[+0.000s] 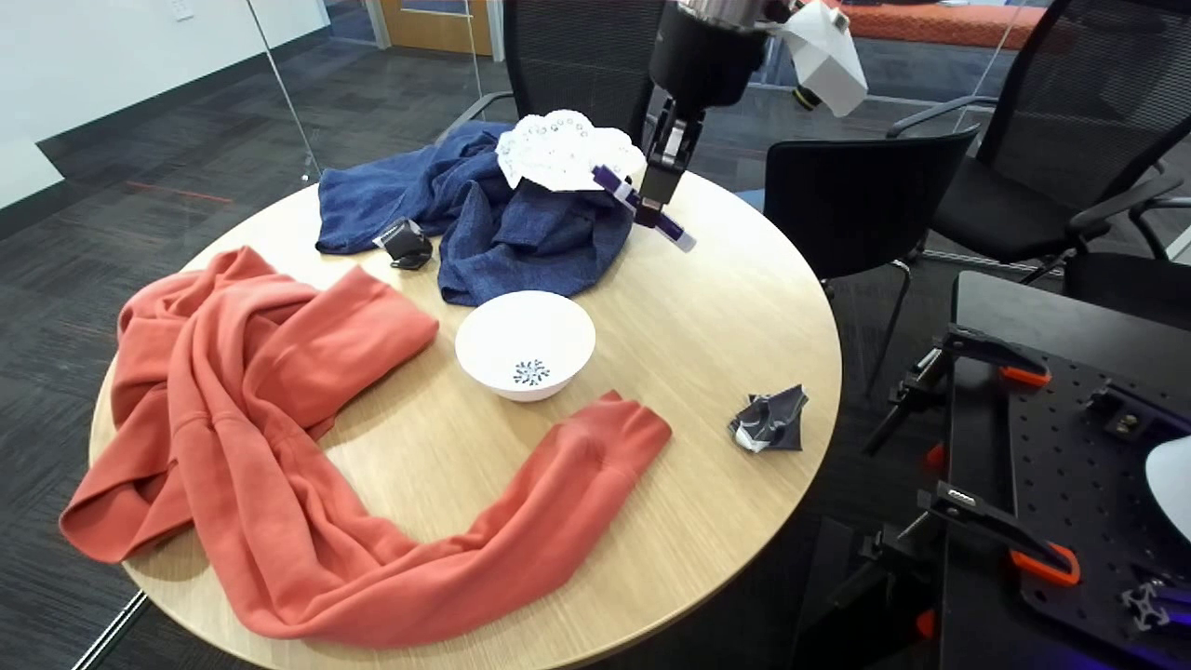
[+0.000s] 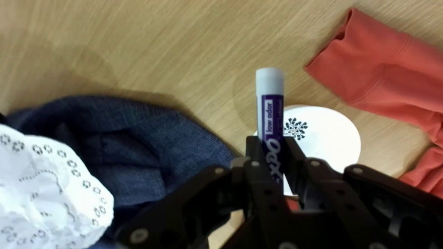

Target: Remove the marker from the bowl

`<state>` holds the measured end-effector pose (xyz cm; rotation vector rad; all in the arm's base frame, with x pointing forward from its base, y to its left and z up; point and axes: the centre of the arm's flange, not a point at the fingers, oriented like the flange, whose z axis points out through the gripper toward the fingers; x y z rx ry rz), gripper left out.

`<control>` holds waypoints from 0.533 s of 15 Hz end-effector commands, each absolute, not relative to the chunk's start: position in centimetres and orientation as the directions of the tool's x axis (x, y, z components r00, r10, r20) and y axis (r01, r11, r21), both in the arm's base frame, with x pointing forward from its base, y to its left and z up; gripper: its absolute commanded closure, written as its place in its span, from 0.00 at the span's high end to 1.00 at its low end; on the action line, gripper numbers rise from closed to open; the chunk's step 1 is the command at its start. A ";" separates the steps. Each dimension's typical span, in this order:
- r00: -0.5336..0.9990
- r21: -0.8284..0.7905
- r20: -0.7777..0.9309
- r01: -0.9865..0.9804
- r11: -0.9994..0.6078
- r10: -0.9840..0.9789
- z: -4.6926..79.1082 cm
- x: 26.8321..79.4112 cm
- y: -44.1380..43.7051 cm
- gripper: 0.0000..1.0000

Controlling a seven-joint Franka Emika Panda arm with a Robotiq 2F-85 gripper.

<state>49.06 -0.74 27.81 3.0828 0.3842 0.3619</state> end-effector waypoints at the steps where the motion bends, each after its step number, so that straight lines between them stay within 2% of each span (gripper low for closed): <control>1: 0.980 0.003 0.193 0.043 -0.999 0.043 26.3 47.0 -1.4 0.05; 8: 0.952 -0.195 0.050 -0.288 -0.938 -0.303 20.5 46.5 0.4 0.05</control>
